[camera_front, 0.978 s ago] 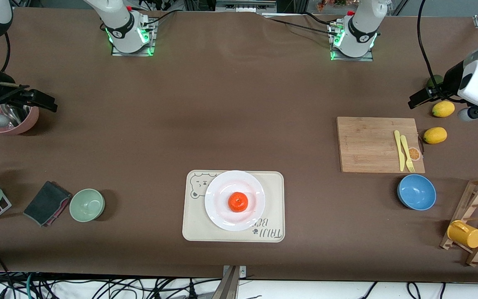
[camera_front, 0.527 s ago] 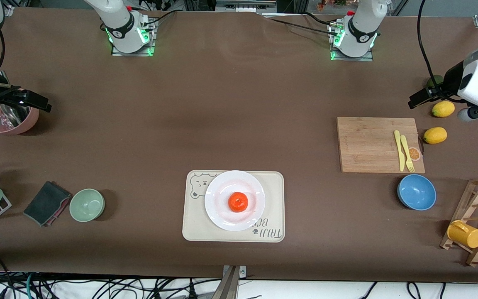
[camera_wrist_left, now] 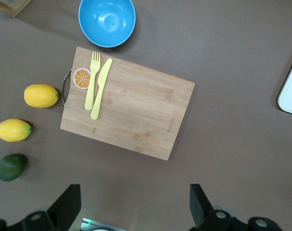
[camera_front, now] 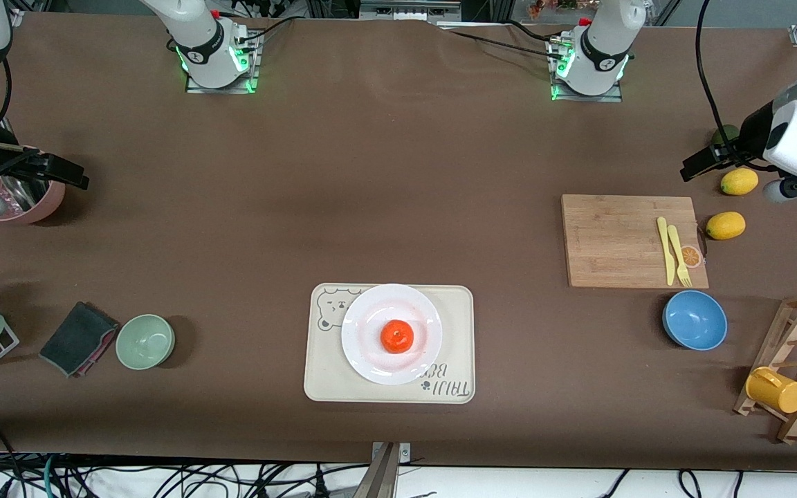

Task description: Place orange and plate with both arms

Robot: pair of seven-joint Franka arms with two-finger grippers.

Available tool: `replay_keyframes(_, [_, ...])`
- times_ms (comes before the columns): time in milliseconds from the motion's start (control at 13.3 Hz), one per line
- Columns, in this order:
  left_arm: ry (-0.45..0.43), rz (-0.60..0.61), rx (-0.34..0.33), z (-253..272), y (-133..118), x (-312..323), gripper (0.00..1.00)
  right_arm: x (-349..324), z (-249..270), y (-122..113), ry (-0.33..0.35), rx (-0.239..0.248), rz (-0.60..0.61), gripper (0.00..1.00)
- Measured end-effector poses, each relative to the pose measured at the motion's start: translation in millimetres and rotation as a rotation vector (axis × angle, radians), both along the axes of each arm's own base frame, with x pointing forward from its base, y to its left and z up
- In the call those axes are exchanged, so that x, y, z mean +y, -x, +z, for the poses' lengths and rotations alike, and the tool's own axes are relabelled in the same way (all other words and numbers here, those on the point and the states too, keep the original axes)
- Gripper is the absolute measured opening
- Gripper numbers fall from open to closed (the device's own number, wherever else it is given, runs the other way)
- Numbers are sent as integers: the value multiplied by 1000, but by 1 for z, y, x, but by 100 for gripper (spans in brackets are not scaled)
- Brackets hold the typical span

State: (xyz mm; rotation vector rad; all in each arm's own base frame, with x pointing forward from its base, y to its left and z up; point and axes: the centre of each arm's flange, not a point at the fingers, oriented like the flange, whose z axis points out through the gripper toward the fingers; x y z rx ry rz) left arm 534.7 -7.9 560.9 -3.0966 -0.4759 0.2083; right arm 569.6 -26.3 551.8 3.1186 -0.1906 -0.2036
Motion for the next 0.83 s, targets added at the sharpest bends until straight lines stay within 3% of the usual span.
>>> replay_keyframes(828, [0, 0, 0, 0, 0, 0, 100, -12, 0, 1, -6, 0, -7, 100])
